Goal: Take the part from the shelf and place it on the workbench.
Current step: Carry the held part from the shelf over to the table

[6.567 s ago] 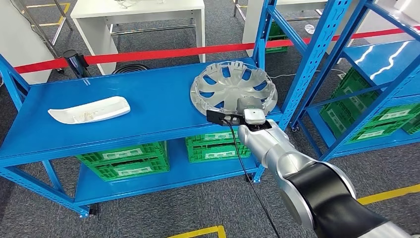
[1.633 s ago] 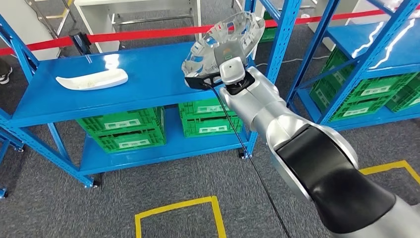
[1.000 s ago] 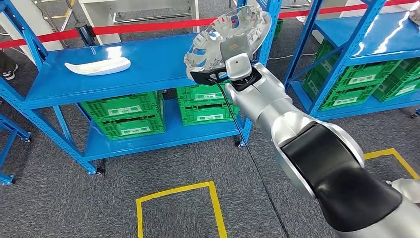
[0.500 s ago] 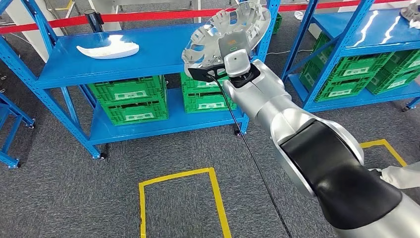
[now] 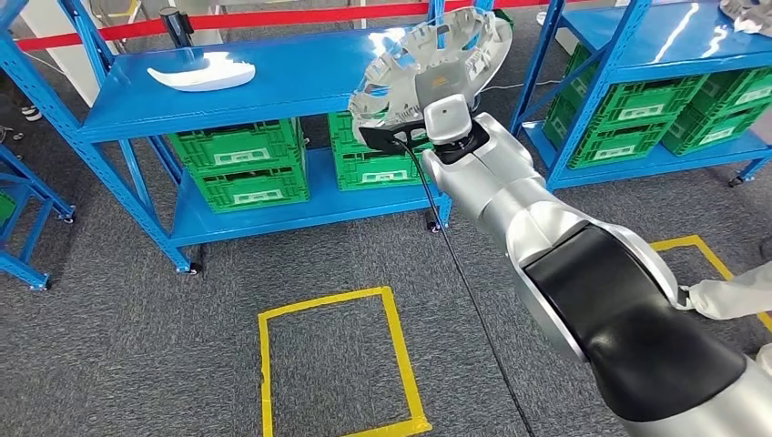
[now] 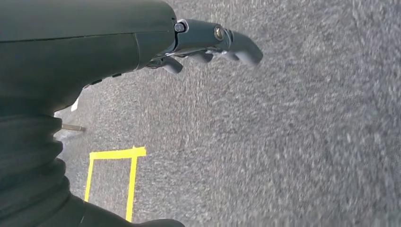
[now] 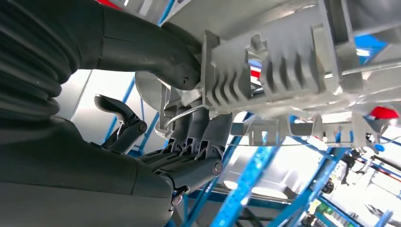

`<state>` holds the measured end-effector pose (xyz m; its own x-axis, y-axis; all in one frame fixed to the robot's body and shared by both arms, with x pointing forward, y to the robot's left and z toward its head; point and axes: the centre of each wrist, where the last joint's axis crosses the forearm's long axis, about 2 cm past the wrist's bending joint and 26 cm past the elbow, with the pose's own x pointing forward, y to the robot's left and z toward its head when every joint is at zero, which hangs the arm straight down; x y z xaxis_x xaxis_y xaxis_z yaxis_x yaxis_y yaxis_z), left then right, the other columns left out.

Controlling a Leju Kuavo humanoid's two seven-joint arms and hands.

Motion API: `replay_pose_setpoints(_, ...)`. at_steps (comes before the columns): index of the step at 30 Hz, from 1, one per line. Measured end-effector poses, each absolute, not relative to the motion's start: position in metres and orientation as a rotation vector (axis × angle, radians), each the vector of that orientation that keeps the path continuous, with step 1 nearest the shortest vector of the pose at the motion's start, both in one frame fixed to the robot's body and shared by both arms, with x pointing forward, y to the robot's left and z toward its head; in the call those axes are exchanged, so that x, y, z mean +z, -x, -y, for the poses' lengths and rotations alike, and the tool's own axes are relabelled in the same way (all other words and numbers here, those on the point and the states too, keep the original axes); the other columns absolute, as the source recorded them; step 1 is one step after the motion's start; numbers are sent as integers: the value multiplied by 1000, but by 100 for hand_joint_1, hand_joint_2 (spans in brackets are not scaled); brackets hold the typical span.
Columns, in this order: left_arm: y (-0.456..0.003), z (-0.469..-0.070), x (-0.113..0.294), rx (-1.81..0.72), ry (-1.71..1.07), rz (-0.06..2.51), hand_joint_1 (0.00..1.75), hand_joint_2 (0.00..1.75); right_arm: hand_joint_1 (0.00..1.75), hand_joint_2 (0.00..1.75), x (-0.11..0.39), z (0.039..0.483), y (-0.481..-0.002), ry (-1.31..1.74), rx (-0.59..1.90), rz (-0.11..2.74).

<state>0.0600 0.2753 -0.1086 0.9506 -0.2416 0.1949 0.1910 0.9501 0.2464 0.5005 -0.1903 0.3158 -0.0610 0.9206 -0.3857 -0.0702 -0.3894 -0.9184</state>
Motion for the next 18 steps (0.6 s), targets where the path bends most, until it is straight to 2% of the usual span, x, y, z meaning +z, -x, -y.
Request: replay_pose_setpoints(18, -61, -276, -108, -223, -238, 224, 0, 175, 175, 175, 309, 195, -500, 1399, 1587, 952)
